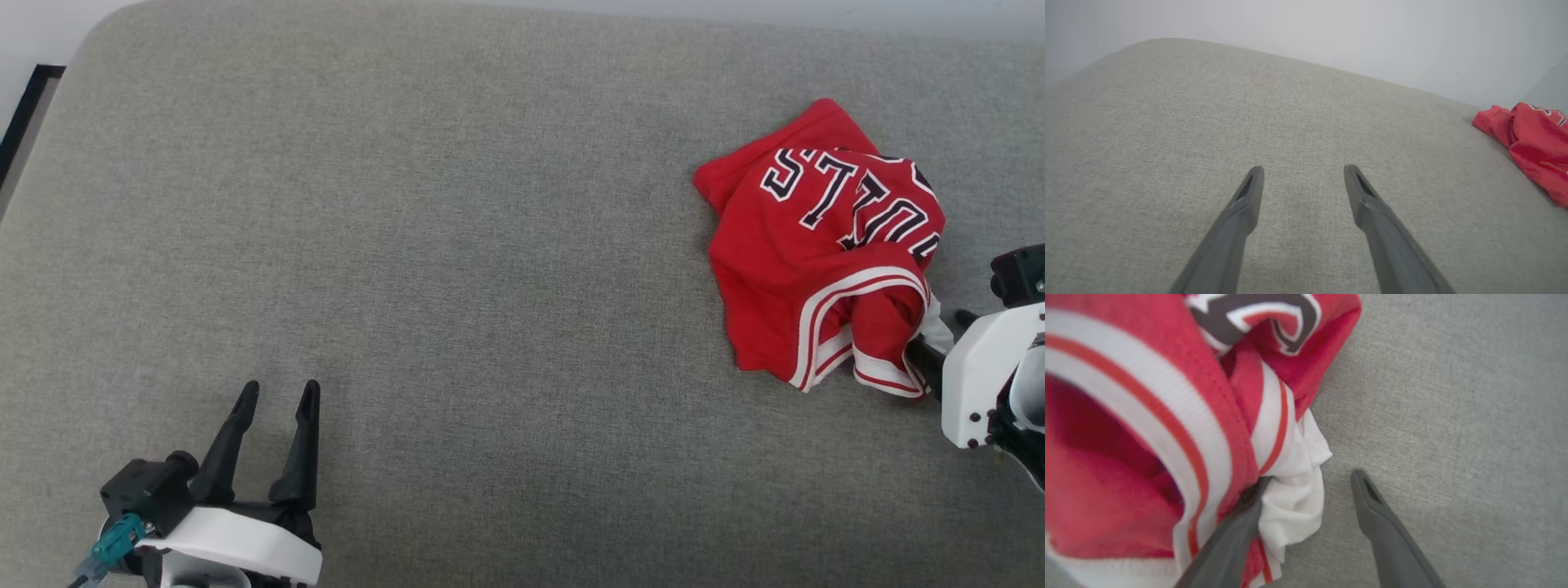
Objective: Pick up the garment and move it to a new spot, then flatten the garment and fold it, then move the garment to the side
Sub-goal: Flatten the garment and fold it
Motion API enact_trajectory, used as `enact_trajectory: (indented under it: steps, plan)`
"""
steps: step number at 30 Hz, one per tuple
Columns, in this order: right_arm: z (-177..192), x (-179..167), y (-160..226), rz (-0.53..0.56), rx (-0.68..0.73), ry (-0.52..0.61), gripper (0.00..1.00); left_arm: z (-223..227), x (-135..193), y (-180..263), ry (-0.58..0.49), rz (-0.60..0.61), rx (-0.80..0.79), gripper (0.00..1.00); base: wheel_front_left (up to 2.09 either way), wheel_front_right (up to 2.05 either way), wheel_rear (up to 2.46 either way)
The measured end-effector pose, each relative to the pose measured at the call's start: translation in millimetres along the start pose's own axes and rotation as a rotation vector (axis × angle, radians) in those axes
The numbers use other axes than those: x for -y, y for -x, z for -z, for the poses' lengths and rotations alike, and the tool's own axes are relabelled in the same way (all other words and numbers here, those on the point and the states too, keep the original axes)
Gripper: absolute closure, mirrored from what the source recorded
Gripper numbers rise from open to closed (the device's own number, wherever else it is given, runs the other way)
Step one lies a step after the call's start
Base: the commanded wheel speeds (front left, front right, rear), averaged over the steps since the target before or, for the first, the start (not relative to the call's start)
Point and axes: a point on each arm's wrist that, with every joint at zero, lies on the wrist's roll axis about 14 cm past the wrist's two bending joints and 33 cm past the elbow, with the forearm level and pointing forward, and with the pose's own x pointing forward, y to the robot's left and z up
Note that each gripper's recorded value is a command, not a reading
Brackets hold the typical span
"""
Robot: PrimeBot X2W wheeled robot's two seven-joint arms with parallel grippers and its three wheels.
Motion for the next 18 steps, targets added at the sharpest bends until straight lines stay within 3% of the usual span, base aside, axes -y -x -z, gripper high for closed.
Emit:
enact_trajectory:
  steps: [1, 2, 6, 13, 18]
  plan:
    - [0.2, -0.2, -0.2, -0.003, -0.001, -0.001, 0.90, 0.2, 0.3, -1.0, 0.001, 0.001, 0.000, 0.00, 0.00, 0.00, 0.00]
    - [-0.5, 0.8, 0.4, -0.003, 0.001, -0.002, 1.00, 0.1, 0.9, -2.2, 0.001, 0.003, 0.000, 0.00, 0.00, 0.00, 0.00]
    - [-9.7, 27.8, 8.3, 0.070, 0.069, -0.023, 1.00, 1.5, 5.7, -7.6, 0.001, 0.021, -0.004, 0.00, 0.00, 0.00, 0.00]
    - [-28.0, 108.8, 44.4, 0.320, 0.202, -0.049, 1.00, 5.7, 19.7, -19.6, 0.000, 0.071, -0.016, 0.00, 0.00, 0.00, 0.00]
    - [-17.4, 156.5, 67.3, 0.503, 0.211, -0.063, 1.00, 9.4, 28.4, -26.8, -0.002, 0.103, -0.028, 0.00, 0.00, 0.00, 0.00]
